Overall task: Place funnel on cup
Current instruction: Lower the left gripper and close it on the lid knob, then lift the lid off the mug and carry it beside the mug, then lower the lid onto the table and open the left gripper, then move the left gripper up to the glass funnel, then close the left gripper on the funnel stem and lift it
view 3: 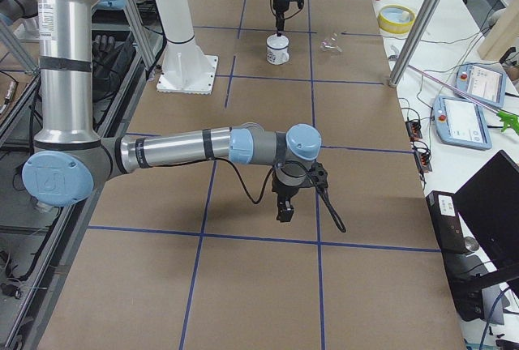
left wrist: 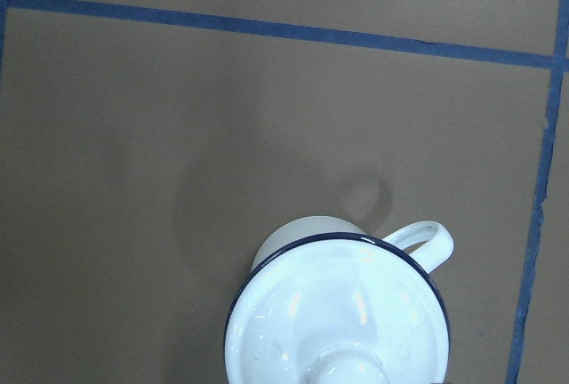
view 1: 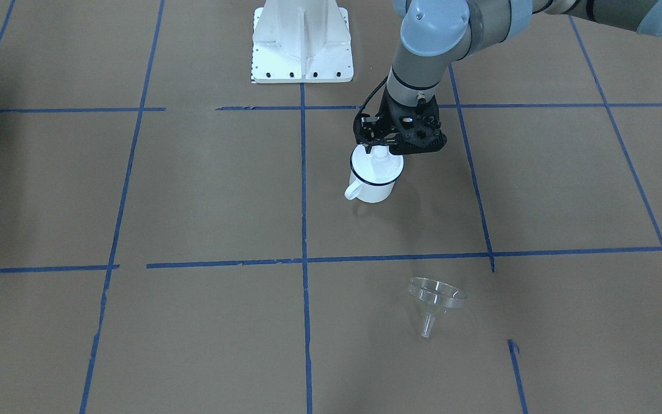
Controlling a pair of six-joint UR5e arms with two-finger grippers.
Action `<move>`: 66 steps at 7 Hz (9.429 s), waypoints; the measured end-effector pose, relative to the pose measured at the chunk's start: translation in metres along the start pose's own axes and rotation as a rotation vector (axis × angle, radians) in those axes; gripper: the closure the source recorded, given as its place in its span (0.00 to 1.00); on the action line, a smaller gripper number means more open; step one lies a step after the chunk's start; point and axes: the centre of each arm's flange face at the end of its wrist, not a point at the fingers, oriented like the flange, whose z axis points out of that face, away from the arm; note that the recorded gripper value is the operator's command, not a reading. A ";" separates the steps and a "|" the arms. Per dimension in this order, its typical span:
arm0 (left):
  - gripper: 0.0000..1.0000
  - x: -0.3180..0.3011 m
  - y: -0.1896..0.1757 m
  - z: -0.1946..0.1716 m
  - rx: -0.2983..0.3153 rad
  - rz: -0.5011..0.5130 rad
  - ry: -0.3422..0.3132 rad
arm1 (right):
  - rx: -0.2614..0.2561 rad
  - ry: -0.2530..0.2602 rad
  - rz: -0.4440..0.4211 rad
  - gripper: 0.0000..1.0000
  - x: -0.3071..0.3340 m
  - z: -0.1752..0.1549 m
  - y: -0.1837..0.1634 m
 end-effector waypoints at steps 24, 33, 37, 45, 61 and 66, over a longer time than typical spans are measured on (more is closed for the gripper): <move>1.00 -0.025 -0.021 -0.062 0.080 -0.027 0.026 | 0.000 0.000 0.000 0.00 0.000 0.000 0.000; 1.00 -0.117 -0.065 0.032 0.080 0.058 -0.068 | 0.000 0.000 0.000 0.00 0.000 0.000 0.000; 1.00 -0.128 -0.075 0.060 0.071 0.066 -0.075 | 0.000 0.000 0.000 0.00 0.000 0.000 0.000; 0.00 -0.141 -0.081 0.028 0.117 0.039 -0.045 | 0.000 0.000 0.000 0.00 0.000 0.000 0.000; 0.40 -0.056 -0.202 0.076 0.489 -0.735 0.345 | 0.000 0.000 0.000 0.00 0.000 0.000 0.000; 1.00 -0.051 -0.214 0.073 0.499 -0.732 0.340 | 0.000 0.000 0.000 0.00 0.000 0.000 0.000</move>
